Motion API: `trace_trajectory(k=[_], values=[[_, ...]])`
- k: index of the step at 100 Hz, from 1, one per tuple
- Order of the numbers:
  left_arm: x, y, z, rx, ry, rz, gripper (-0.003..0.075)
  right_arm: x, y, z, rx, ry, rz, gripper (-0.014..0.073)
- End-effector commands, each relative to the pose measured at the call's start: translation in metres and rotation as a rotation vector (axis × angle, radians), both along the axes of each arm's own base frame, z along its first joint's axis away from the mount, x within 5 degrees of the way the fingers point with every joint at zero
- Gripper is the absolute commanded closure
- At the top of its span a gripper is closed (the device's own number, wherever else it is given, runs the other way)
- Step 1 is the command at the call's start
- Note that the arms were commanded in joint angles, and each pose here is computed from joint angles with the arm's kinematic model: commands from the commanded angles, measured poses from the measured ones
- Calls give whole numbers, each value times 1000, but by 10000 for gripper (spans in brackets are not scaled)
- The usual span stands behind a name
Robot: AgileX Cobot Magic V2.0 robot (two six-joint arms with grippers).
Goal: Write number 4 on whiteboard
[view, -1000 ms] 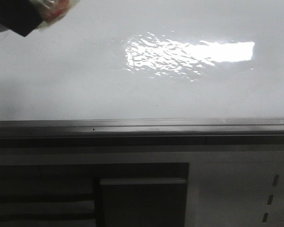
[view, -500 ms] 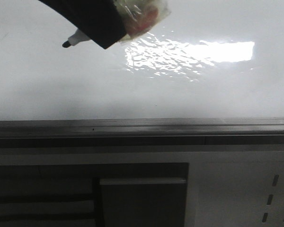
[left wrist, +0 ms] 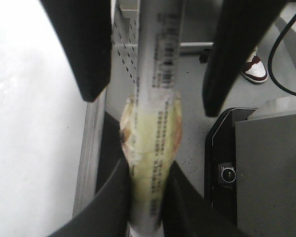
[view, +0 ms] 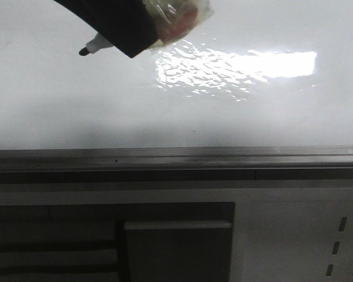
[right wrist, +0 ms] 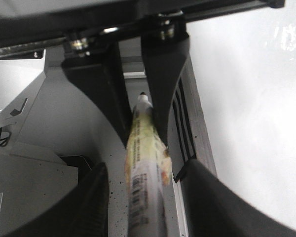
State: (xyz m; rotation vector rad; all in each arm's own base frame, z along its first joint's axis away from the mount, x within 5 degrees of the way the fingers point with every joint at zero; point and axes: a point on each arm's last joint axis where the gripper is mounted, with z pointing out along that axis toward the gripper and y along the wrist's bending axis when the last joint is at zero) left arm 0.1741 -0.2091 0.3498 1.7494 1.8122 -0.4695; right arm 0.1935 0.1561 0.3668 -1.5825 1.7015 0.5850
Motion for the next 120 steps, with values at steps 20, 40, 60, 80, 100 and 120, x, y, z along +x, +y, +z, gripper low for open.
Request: trace_trajectory(k=[20, 40, 60, 80, 100, 120], values=[[-3, -1, 19, -77, -52, 5, 741, -2, 1, 15, 53, -46, -2, 432], [-3, -1, 19, -77, -52, 5, 741, -2, 0, 15, 42, -52, -2, 499], [-3, -1, 19, -78, -53, 5, 740, -2, 0, 14, 39, -51, 0, 567], [-3, -1, 19, -80, -55, 7, 602, -2, 0, 14, 36, -51, 1, 632], [0, 4, 32, -117, -72, 47, 342, -2, -1, 14, 28, -54, -3, 631], [-5, 36, 58, -202, -77, 198, 355, -5, -17, 19, -43, -61, -176, 631]])
